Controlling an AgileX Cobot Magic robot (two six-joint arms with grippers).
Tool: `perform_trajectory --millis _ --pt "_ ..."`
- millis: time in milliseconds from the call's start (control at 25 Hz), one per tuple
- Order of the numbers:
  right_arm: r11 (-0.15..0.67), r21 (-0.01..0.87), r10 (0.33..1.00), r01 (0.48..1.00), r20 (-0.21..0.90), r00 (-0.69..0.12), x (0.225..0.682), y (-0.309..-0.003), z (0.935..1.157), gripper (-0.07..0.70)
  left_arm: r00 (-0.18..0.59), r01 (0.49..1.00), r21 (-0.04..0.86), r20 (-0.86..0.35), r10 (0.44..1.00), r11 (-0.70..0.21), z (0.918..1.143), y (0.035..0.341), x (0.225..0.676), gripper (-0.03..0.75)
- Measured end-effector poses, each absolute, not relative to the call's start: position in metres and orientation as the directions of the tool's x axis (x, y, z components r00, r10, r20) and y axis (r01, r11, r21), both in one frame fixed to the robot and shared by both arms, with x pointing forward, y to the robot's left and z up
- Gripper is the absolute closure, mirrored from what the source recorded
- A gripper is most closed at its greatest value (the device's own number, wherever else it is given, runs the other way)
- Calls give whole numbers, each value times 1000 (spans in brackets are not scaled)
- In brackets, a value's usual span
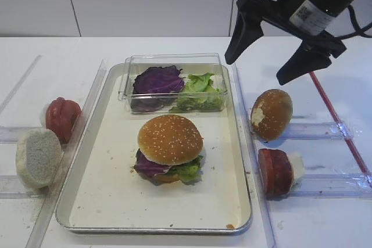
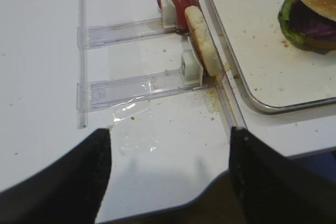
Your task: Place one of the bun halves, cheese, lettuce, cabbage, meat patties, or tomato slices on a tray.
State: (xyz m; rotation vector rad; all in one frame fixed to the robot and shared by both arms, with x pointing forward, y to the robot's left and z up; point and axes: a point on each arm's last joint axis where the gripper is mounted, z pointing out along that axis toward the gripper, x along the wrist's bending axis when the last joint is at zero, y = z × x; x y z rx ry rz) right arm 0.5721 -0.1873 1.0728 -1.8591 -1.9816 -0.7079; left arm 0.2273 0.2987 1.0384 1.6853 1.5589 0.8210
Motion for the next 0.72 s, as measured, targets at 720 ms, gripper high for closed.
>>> perform_trajectory --millis 720 --pt "57 148 955 987 281 -97 575 -212 1063 -61 80 561 827 -3 997 -42 1038 299 227 276"
